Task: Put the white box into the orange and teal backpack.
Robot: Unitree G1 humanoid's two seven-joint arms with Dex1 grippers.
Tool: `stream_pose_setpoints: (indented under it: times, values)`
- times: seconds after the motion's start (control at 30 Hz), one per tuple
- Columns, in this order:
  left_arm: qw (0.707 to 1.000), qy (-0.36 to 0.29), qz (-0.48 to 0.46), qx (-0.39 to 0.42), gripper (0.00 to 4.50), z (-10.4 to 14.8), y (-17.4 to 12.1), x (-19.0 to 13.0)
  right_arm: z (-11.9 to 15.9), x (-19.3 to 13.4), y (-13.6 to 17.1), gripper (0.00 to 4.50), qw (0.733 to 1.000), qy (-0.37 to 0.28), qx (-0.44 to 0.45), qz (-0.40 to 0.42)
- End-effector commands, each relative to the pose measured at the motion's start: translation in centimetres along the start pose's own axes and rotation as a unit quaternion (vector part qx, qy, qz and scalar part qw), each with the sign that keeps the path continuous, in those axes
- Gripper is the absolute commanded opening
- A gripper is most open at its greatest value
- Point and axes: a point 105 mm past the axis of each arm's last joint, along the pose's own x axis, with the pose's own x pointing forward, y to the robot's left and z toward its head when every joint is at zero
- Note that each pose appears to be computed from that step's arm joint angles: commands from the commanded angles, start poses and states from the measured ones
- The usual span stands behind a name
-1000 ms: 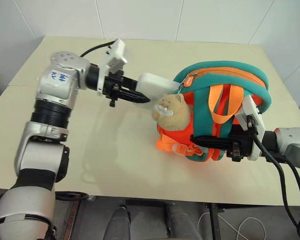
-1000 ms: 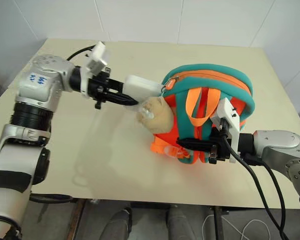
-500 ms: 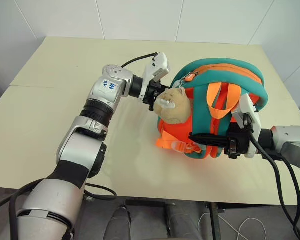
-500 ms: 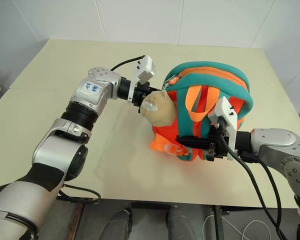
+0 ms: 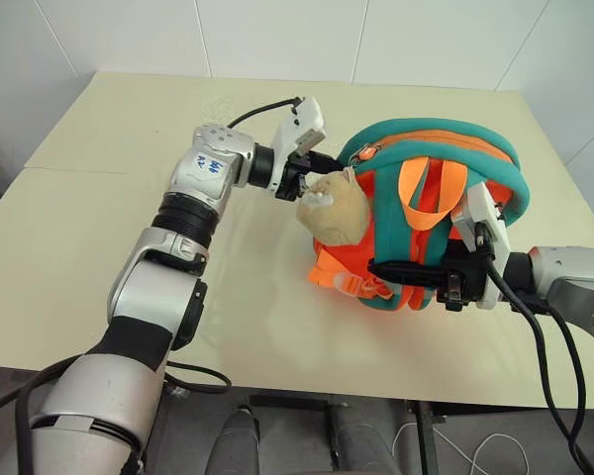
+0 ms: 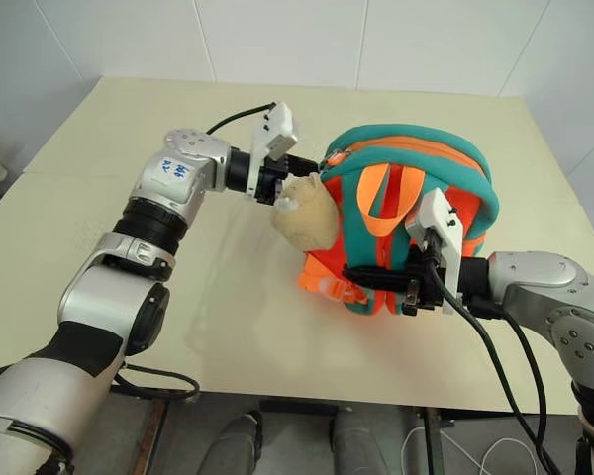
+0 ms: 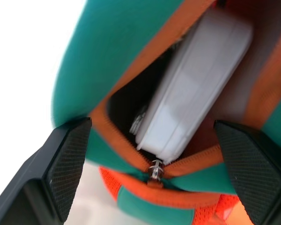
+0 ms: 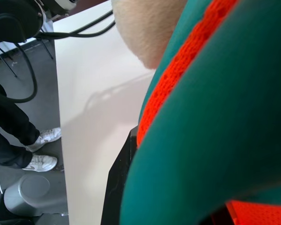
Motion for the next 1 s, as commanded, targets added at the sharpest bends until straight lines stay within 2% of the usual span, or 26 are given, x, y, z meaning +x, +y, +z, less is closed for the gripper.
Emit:
stream_pose_setpoints:
  times: [0.03,0.17,0.33,0.47,0.57,0.8,0.9,1.0]
  values:
    - [0.999,-0.029,0.023,0.015,4.48,1.4,0.2,-3.2,0.4,0.1,0.4,0.0,1.0,-0.006,-0.011,0.01]
    - [0.998,-0.039,0.05,0.013,4.48,1.3,-0.1,-5.8,0.3,0.2,0.4,0.0,1.0,-0.008,-0.009,0.009]
    - [0.996,-0.063,0.054,0.02,4.48,2.1,-1.8,-7.4,0.2,0.2,0.3,0.0,1.0,-0.009,-0.009,0.006]
    - [0.996,-0.09,-0.018,0.007,4.48,2.4,-5.5,-8.2,0.2,0.2,0.3,0.0,1.0,-0.01,-0.01,0.005]
    - [0.994,-0.098,-0.042,0.01,4.48,2.3,-7.3,-8.0,0.2,0.2,0.3,0.0,1.0,-0.01,-0.009,0.003]
    - [0.992,-0.119,-0.046,0.005,4.48,2.9,-8.5,-6.0,0.2,0.4,0.1,0.0,1.0,-0.011,-0.009,0.003]
    - [0.994,-0.103,-0.021,0.006,4.48,2.5,-7.9,-4.9,0.2,0.4,0.1,0.0,1.0,-0.011,-0.01,0.002]
    - [0.995,-0.096,0.003,0.009,3.88,2.3,-7.1,-4.5,0.2,0.4,0.2,0.0,1.0,-0.012,-0.01,0.001]
